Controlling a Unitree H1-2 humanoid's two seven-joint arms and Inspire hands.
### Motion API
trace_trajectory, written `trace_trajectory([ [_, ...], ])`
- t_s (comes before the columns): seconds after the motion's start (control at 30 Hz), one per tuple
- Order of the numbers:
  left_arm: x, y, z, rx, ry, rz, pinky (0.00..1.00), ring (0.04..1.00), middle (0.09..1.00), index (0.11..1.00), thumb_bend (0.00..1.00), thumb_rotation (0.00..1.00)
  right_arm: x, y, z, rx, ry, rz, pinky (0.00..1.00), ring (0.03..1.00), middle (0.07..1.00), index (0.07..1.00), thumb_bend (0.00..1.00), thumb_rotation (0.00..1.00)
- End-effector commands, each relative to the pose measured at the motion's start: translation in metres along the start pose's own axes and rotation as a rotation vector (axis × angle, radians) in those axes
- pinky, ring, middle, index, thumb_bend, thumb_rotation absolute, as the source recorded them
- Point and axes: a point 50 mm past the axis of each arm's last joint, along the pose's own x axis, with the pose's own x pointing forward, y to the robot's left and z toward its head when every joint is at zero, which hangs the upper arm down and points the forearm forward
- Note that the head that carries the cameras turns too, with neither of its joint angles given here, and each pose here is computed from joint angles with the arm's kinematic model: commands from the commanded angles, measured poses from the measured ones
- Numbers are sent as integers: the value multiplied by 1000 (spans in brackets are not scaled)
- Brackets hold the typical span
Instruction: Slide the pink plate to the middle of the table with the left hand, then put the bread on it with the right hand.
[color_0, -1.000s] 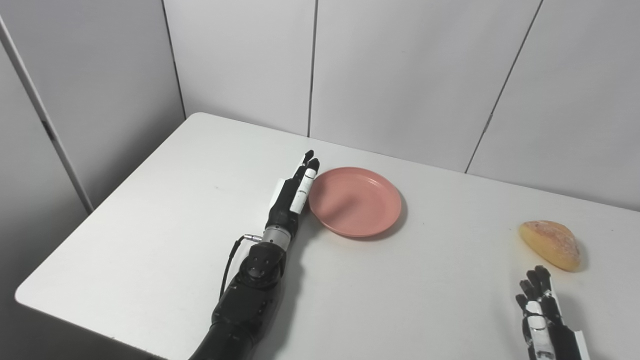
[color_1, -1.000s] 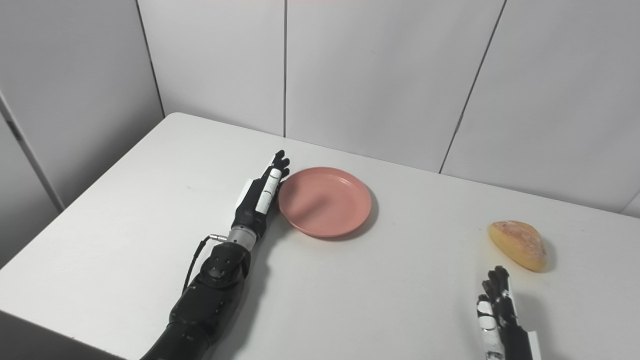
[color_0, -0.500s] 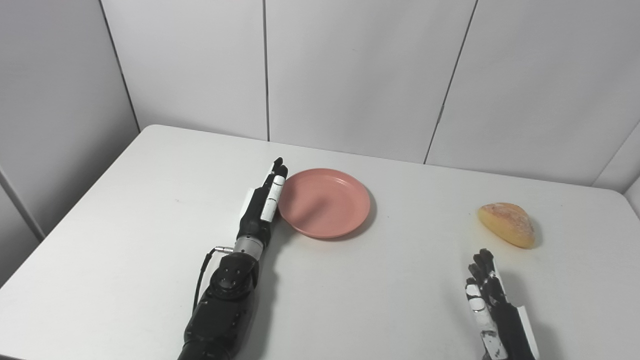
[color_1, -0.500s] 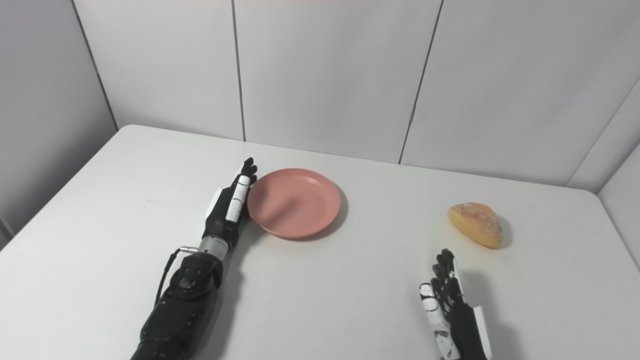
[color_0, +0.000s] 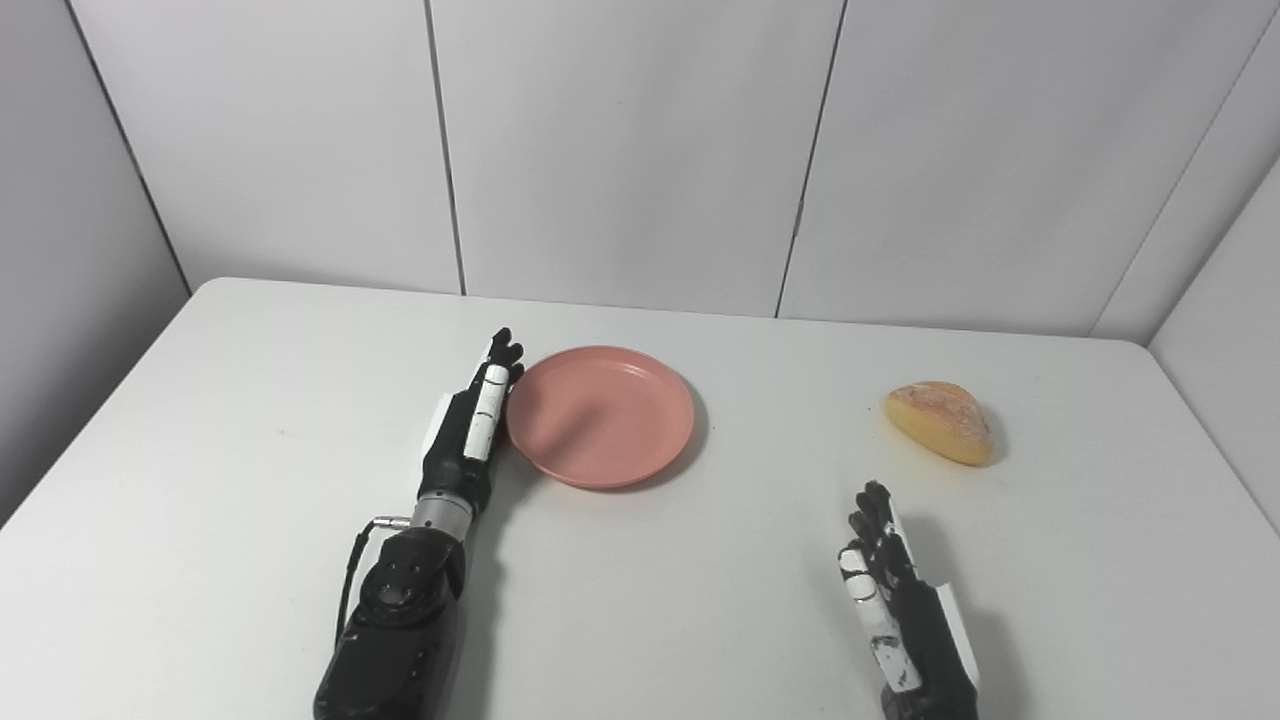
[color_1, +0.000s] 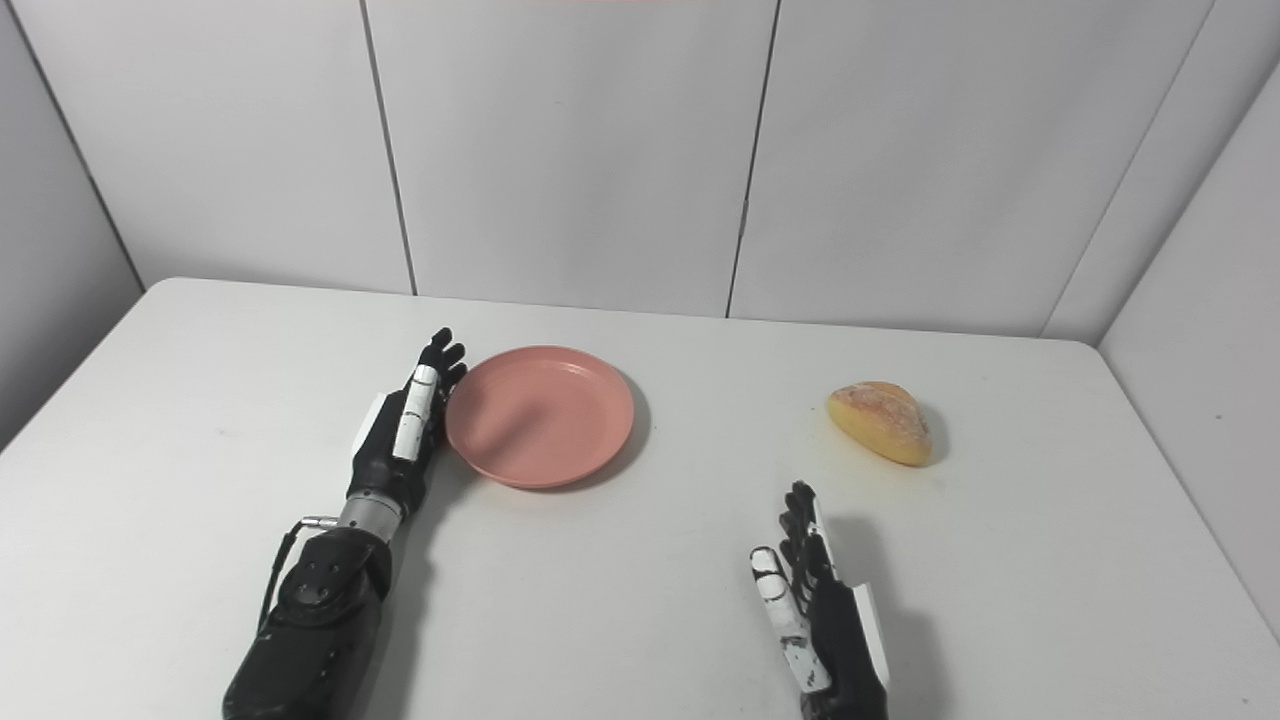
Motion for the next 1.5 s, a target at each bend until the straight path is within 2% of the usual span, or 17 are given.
trace_trajectory([
  [0.0,12,-8,13,-2,-56,-38,952,972,976,964,690,1000,10,6,12,10,-102,-1,1000,993,1000,1000,621,829],
  [0.67,23,-15,8,-32,-59,-75,967,979,981,971,697,1000,18,24,9,29,-99,26,1000,1000,1000,1000,637,845],
  [0.97,24,-22,6,-27,-61,-97,959,981,991,981,712,1000,19,25,8,23,-93,20,1000,1000,1000,1000,664,859],
  [1.47,24,-31,4,-21,-62,-108,977,995,1000,994,710,1000,19,23,9,21,-103,20,1000,1000,1000,1000,633,864],
])
